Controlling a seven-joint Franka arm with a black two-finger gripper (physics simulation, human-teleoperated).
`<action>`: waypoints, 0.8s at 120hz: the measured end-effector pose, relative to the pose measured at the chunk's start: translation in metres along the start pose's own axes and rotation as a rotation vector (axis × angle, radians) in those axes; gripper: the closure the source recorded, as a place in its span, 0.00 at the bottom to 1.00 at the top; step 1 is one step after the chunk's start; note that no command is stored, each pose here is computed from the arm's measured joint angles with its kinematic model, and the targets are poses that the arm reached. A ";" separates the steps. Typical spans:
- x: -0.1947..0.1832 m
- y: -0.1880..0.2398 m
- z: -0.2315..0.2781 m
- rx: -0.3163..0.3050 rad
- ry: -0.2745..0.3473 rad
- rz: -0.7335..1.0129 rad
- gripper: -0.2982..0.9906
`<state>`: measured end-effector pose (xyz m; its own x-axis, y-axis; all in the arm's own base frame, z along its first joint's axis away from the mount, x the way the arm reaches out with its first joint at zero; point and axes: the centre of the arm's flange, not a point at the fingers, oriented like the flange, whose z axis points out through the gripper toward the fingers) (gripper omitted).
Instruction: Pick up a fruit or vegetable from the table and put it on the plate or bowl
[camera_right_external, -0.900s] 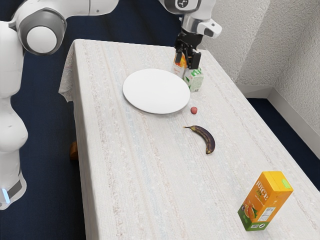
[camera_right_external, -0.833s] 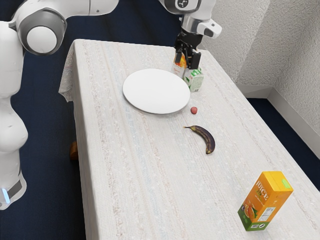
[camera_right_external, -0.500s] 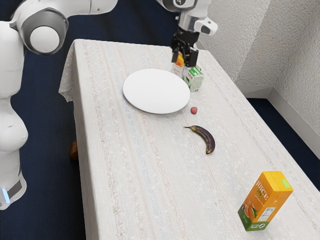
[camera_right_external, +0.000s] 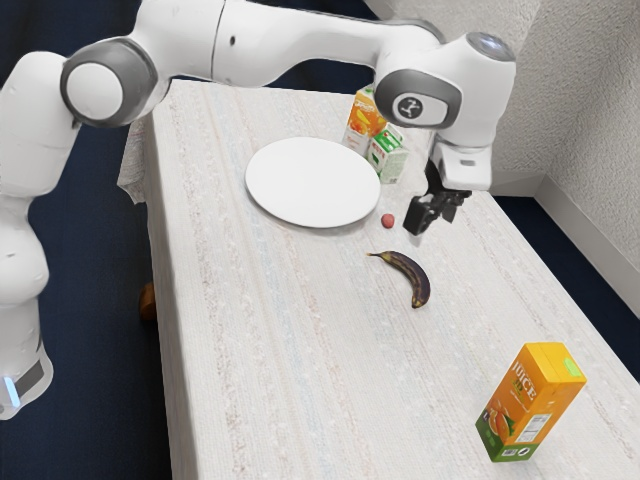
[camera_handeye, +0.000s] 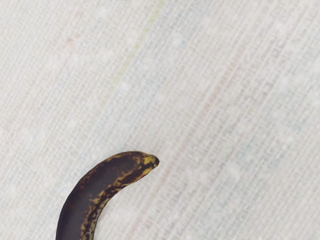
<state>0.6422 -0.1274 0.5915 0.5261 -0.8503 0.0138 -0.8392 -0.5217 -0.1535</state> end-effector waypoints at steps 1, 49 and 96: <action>0.001 -0.001 0.001 0.005 -0.002 0.012 0.23; 0.005 -0.059 0.091 0.039 -0.066 0.334 0.23; -0.024 -0.084 0.122 -0.118 -0.044 0.411 0.23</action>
<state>0.7170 -0.0548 0.4832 0.1482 -0.9866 -0.0679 -0.9889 -0.1469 -0.0237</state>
